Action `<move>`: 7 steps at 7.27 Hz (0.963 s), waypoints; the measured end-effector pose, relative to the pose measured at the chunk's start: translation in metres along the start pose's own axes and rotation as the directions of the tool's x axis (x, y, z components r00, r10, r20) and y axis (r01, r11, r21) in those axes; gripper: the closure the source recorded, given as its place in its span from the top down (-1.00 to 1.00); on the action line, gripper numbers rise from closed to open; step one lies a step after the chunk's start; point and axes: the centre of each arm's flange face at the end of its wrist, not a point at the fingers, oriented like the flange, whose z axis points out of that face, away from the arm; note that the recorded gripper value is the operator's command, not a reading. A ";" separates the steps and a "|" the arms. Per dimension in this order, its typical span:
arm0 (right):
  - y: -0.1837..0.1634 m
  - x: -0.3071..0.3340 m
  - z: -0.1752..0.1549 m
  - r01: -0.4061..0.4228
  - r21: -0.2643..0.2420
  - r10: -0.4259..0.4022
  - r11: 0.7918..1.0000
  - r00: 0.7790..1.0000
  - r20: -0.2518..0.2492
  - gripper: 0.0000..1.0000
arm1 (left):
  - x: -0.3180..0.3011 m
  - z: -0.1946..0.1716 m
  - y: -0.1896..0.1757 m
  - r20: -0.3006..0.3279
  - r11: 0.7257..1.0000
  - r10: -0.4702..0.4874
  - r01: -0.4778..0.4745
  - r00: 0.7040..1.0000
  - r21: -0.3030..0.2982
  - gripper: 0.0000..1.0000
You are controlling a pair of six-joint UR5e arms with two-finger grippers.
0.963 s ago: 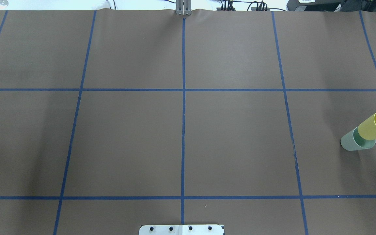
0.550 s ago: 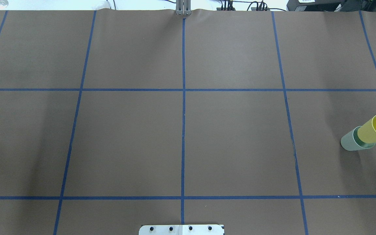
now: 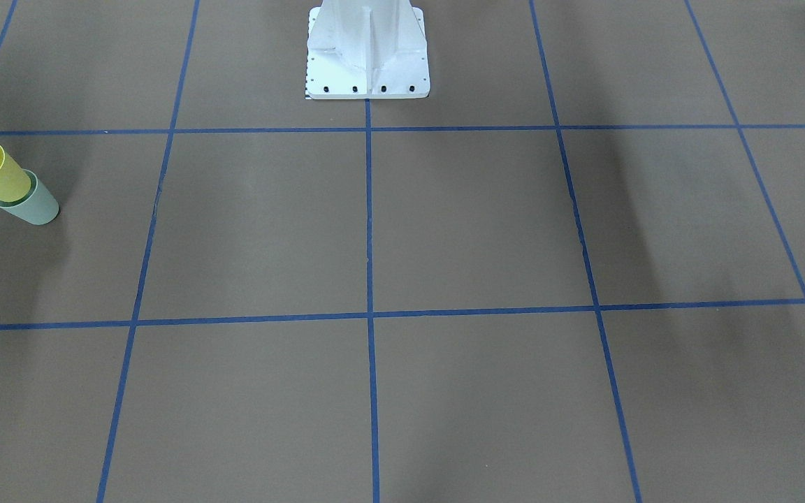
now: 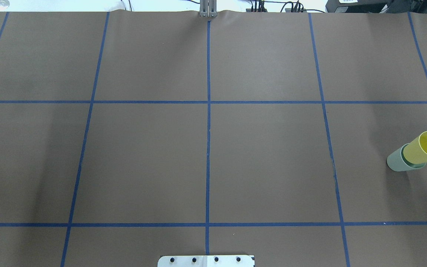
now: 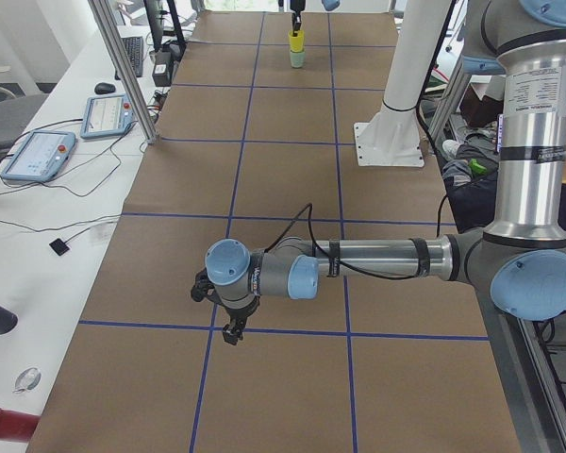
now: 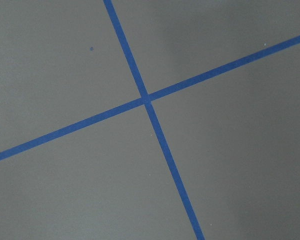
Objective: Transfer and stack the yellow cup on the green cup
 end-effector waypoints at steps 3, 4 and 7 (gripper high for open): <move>0.001 -0.004 0.006 0.014 -0.006 -0.014 1.000 1.000 -0.014 -0.92 | 0.000 0.000 0.000 0.000 1.000 0.000 0.000 1.000 0.000 1.00; 0.001 -0.003 0.007 0.015 -0.006 -0.015 1.000 1.000 -0.017 -0.67 | 0.000 0.000 0.000 0.000 1.000 0.000 0.000 1.000 -0.001 1.00; 0.001 -0.003 0.008 0.019 -0.006 -0.019 1.000 1.000 -0.021 1.00 | 0.000 0.001 0.000 0.000 1.000 0.001 -0.001 1.000 -0.001 1.00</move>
